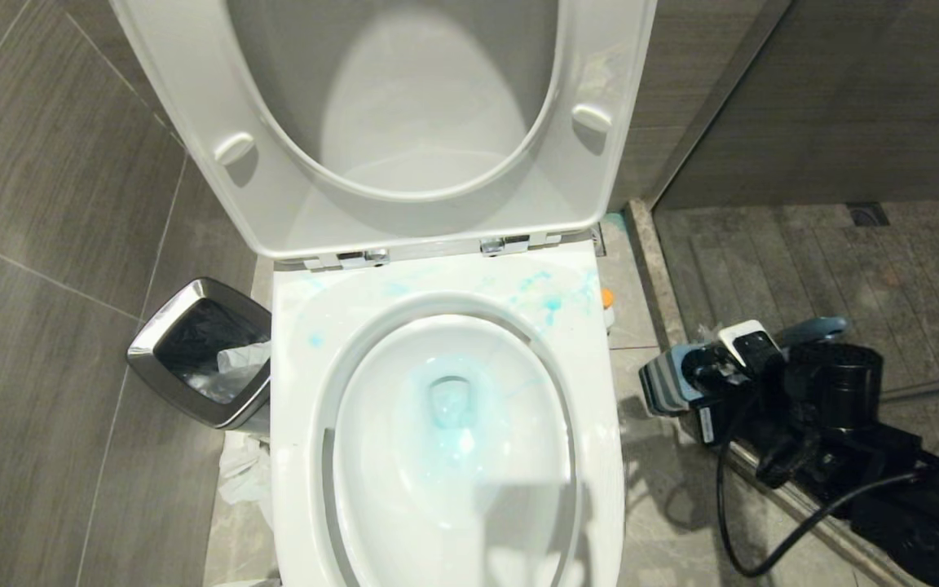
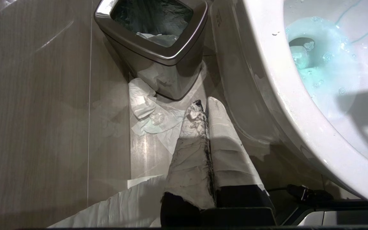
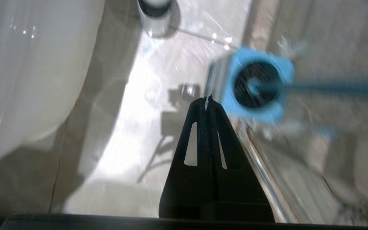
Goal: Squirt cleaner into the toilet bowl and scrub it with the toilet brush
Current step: Scrub the toilet bowl
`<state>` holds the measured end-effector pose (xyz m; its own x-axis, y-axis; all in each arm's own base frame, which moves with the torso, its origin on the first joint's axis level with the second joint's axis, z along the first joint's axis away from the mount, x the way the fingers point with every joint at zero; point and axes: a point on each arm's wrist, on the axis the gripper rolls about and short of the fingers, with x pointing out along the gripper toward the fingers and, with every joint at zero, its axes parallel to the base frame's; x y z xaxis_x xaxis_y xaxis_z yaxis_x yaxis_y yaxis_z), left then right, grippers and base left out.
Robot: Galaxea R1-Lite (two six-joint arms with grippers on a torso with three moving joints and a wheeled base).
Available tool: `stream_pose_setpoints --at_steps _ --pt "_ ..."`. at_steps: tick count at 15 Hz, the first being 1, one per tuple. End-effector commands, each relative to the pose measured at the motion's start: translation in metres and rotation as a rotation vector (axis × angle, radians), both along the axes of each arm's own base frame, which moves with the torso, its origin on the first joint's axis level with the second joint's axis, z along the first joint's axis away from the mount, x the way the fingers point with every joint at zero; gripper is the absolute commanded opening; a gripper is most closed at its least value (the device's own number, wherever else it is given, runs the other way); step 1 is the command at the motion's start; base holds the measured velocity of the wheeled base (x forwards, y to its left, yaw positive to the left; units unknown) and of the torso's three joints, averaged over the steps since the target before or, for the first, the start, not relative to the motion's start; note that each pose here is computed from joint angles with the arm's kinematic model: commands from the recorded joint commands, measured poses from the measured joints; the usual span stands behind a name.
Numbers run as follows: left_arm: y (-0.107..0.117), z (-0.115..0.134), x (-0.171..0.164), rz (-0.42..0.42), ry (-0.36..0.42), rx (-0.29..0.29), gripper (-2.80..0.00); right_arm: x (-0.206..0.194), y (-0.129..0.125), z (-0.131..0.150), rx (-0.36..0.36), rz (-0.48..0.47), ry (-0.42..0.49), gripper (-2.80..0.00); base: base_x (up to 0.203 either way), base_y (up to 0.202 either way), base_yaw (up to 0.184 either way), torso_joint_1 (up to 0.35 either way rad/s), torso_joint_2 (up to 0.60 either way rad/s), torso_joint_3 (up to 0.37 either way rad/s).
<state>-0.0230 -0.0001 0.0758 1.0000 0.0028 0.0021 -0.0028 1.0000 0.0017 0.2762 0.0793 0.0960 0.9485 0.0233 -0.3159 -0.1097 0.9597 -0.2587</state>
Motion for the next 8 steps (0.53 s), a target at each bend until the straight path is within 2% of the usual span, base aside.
stream_pose_setpoints --at_steps 1,3,6,8 --pt "0.0 0.0 0.0 0.0 0.002 0.0 -2.8 -0.039 -0.011 0.009 0.02 0.001 -0.009 -2.8 0.0 0.0 0.0 0.0 0.0 0.0" --pt "0.0 0.0 0.0 -0.001 0.001 0.0 -2.8 -0.067 -0.013 -0.007 0.091 0.001 0.045 -2.8 0.0 0.0 0.0 0.0 0.0 0.0" --pt "0.0 0.0 0.0 0.0 0.001 0.0 -2.8 -0.097 -0.018 -0.018 0.204 -0.021 0.029 -2.8 0.0 0.0 0.0 0.0 0.0 0.0" --pt "0.0 0.0 0.0 0.0 0.001 0.0 -2.8 -0.097 -0.02 -0.017 0.22 -0.122 -0.01 -2.8 0.0 0.0 0.0 0.0 0.0 0.0"
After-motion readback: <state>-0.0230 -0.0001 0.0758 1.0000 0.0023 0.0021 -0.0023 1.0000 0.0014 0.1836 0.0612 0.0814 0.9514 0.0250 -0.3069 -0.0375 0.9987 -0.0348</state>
